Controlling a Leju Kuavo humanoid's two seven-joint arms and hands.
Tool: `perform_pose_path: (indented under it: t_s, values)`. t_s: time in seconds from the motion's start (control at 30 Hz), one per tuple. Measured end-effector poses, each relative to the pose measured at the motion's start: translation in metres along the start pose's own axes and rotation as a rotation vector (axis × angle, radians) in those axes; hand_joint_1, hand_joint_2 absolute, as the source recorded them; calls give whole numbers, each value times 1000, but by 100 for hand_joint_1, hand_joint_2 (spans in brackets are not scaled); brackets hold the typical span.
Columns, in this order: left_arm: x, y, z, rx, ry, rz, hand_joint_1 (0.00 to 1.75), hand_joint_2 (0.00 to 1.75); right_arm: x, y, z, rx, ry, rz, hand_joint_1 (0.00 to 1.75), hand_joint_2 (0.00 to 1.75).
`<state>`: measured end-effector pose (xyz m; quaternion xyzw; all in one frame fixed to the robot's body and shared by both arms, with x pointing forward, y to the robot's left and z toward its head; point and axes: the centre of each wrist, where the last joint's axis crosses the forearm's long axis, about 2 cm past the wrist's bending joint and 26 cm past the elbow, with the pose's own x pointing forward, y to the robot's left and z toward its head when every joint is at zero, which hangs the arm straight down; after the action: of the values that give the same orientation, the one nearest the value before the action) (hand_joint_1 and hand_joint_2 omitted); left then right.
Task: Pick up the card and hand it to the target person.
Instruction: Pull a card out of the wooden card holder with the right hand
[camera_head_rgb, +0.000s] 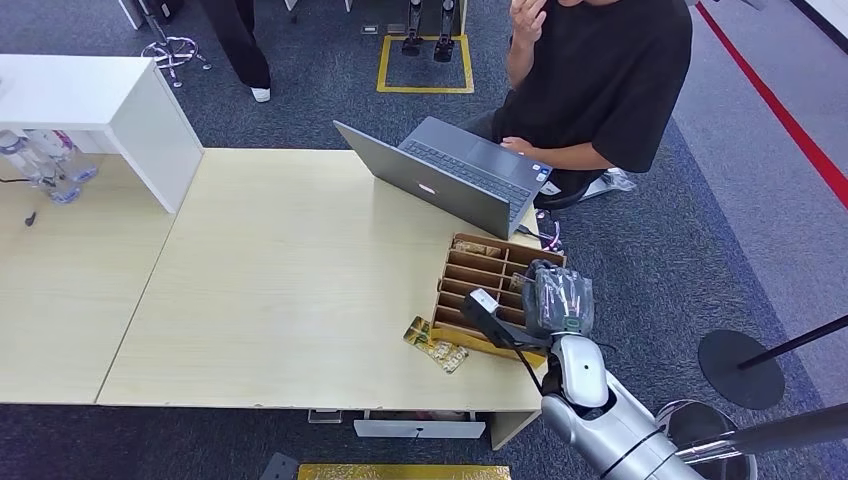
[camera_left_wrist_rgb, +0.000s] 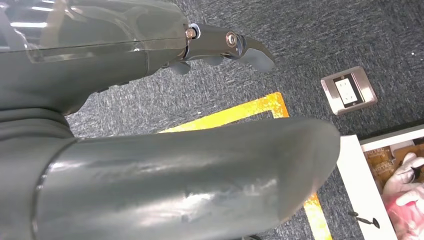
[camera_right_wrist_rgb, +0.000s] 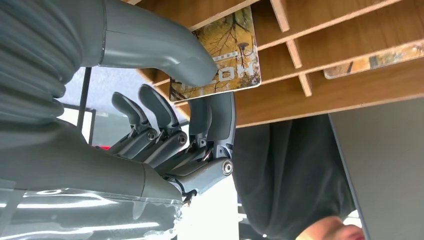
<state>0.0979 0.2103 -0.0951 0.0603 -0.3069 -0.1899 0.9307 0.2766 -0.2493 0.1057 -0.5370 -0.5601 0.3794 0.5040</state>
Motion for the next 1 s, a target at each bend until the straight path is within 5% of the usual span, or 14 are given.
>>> perform_pose_path:
  t_s: [0.6, 1.0]
  values:
    - [-1, 0, 0, 6, -1, -2, 0, 0, 13, -79, -8, -342, -100, -24, 147, 175]
    - [-1, 0, 0, 9, -1, -3, 0, 0, 2, -107, -14, -388, -60, -54, 146, 175]
